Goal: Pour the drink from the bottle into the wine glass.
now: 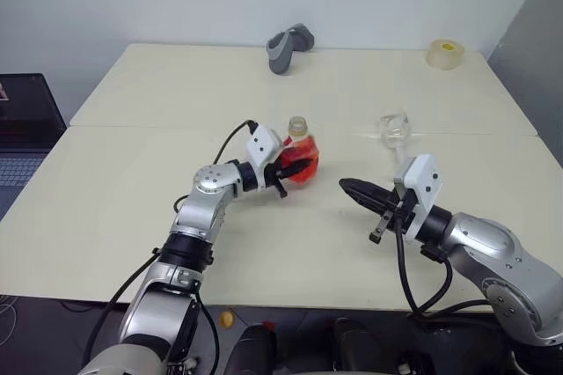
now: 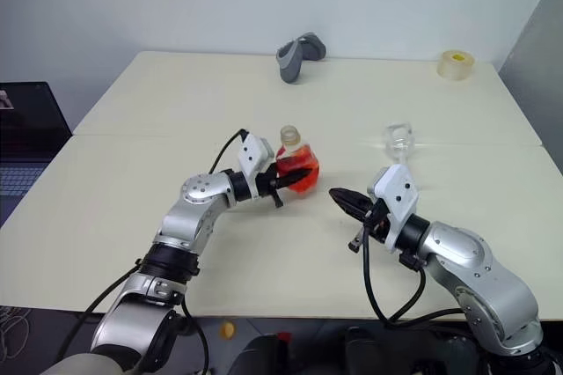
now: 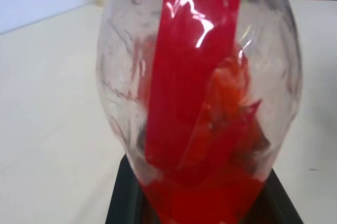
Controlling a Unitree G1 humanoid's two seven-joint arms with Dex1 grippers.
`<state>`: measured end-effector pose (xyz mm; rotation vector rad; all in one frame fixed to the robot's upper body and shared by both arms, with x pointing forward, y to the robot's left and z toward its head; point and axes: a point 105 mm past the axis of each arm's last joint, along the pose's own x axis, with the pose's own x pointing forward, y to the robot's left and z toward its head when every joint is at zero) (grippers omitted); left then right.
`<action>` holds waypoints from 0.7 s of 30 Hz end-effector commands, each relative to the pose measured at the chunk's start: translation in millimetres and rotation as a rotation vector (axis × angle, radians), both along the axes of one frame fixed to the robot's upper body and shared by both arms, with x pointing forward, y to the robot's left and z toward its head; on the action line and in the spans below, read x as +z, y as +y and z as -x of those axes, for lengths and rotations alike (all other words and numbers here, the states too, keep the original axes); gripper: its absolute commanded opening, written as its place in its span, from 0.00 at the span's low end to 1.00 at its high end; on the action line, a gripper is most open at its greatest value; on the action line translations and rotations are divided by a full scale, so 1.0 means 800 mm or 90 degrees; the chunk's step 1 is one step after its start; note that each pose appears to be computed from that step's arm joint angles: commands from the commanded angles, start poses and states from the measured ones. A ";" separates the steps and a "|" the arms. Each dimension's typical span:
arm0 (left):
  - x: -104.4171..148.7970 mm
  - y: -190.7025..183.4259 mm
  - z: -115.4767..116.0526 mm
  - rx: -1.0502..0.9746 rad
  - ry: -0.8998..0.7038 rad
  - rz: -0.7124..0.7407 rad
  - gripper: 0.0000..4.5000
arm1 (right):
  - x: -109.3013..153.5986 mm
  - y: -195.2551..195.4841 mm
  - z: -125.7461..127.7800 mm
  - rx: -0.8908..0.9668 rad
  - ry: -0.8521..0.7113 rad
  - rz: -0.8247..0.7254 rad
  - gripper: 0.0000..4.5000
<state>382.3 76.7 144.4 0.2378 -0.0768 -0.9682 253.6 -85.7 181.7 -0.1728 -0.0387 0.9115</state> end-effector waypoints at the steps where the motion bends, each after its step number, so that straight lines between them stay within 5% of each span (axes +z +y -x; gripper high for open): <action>1: 0.037 0.011 -0.016 0.054 -0.076 0.031 0.16 | 0.021 0.009 0.012 0.040 -0.025 -0.019 0.00; 11: 0.049 0.085 -0.055 0.278 -0.101 0.100 0.16 | 0.030 0.026 0.008 0.095 -0.024 -0.014 0.04; 14: 0.046 0.102 -0.059 0.321 -0.095 0.110 0.16 | 0.030 0.029 0.007 0.108 -0.018 -0.015 0.19; 21: 0.041 0.141 -0.063 0.424 -0.093 0.127 0.16 | 0.030 0.039 0.011 0.158 0.000 -0.019 0.75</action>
